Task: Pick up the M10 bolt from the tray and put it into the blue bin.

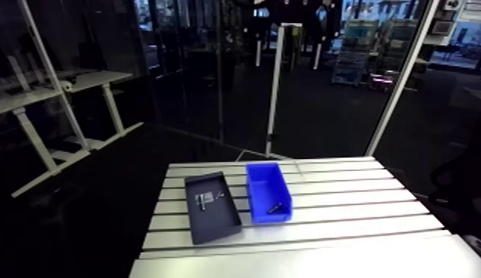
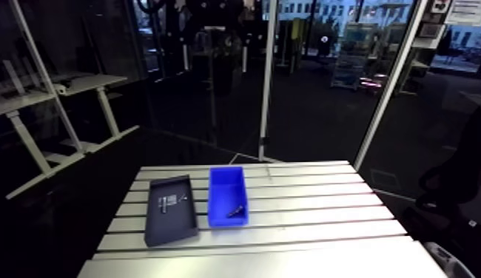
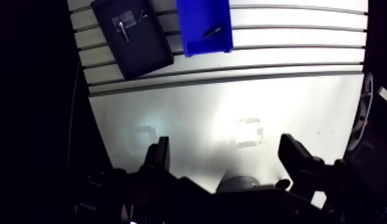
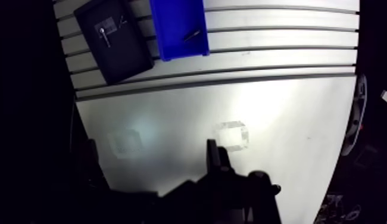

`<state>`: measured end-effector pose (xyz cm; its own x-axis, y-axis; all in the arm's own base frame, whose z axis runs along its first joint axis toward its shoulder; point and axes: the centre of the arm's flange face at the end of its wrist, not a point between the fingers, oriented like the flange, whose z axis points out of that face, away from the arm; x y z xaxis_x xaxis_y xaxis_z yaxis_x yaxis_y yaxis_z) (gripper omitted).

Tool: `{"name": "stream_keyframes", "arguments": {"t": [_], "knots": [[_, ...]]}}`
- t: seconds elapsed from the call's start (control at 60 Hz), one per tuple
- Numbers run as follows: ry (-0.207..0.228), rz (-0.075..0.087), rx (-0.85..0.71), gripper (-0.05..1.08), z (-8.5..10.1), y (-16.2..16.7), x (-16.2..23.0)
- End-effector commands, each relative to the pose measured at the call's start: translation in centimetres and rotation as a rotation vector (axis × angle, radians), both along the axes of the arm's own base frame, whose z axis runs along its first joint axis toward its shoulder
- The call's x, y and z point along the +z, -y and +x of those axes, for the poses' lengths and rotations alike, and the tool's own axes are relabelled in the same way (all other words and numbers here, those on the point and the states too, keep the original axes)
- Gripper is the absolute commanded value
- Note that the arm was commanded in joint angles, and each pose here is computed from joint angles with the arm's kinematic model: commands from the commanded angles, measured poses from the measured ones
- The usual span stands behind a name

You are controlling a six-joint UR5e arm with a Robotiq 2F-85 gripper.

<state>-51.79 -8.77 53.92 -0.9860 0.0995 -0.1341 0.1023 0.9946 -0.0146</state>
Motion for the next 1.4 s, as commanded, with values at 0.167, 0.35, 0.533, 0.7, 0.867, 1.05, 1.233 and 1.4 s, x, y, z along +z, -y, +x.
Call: {"name": "stream_keyframes", "arguments": {"t": [0.167,0.35,0.533,0.7,0.867,1.05,1.233,1.4], "knots": [[-0.03,-0.009,-0.063,0.0,0.8,0.9,1.6],[-0.03,-0.009,-0.063,0.0,0.8,0.9,1.6],[-0.031,-0.009,-0.063,0.0,0.8,0.9,1.7],[-0.033,-0.007,-0.063,0.0,0.8,0.9,1.8],[-0.033,-0.009,-0.063,0.0,0.8,0.9,1.7],[-0.024,-0.009,-0.062,0.0,0.6,0.9,1.1],[-0.024,-0.008,-0.057,0.0,0.5,1.1,1.0],[-0.057,-0.014,-0.004,0.0,-0.2,3.8,0.6]]}}
